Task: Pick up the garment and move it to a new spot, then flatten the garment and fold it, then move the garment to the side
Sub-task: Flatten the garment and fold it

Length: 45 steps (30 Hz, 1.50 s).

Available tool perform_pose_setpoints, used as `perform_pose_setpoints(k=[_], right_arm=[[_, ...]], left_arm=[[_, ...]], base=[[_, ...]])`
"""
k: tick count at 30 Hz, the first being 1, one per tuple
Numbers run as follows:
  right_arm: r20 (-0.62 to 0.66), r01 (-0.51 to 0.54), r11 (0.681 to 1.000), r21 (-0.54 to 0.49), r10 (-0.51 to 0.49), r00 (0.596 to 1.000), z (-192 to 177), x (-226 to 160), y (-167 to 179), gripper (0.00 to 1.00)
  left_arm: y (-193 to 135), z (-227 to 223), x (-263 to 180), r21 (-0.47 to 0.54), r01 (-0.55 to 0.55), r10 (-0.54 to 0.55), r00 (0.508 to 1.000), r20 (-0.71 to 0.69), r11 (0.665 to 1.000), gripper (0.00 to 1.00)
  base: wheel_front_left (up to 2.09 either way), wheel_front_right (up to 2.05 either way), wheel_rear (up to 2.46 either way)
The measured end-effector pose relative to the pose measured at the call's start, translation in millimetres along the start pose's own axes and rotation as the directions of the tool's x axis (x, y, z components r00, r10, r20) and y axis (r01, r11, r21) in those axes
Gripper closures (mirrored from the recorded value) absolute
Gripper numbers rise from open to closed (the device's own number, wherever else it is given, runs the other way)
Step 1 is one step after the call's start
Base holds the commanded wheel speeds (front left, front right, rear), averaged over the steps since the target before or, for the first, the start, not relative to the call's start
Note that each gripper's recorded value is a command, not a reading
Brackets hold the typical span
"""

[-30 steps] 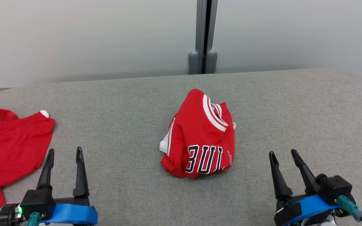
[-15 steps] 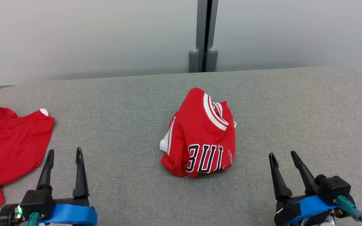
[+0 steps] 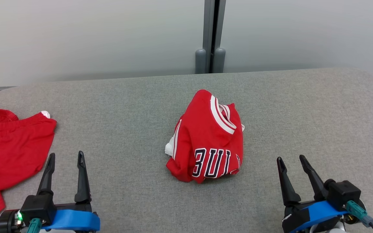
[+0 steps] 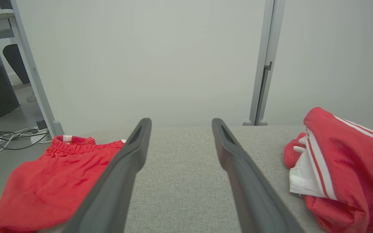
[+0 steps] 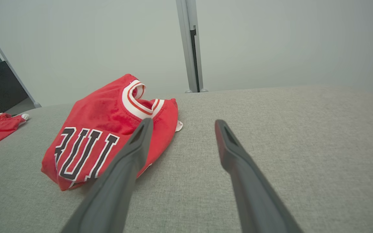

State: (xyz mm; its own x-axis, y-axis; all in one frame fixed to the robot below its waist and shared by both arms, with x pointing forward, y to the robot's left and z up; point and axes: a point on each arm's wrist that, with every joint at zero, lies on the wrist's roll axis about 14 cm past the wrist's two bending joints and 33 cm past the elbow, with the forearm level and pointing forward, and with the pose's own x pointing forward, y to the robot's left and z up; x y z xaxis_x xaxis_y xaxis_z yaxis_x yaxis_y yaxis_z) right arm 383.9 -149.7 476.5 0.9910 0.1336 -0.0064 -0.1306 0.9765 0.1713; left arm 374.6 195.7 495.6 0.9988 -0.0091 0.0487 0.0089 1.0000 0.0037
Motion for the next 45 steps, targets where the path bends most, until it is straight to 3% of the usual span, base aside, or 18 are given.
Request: perform_pose_setpoints(k=[19, 34, 39, 45], right_arm=[[0.002, -0.010, 1.000, -0.016, 0.010, 1.000, 2, 4, 2, 0.00], [0.083, -0.118, 0.982, -0.147, 0.132, 0.988, 43, 101, 28, 0.00], [0.005, -0.135, 0.972, -0.192, 0.139, 0.990, 23, 134, 22, 0.00], [-0.166, -0.176, 0.962, -0.208, 0.142, 0.976, -29, 151, 21, 0.00]], left_arm=[[-2, 2, 2, -0.004, 0.005, -0.005, 1.000, 0.006, 1.000, 0.00], [-4, -7, 23, -0.010, 0.016, -0.016, 1.000, -0.012, 1.000, 0.00], [1, -12, 29, -0.012, 0.002, -0.002, 1.000, -0.023, 1.000, 0.00], [13, -18, 28, -0.015, -0.037, 0.036, 0.998, -0.043, 0.999, 0.00]], base=[[0.00, 0.00, 0.00], [0.00, 0.00, 0.00], [0.00, 0.00, 0.00], [0.00, 0.00, 0.00]])
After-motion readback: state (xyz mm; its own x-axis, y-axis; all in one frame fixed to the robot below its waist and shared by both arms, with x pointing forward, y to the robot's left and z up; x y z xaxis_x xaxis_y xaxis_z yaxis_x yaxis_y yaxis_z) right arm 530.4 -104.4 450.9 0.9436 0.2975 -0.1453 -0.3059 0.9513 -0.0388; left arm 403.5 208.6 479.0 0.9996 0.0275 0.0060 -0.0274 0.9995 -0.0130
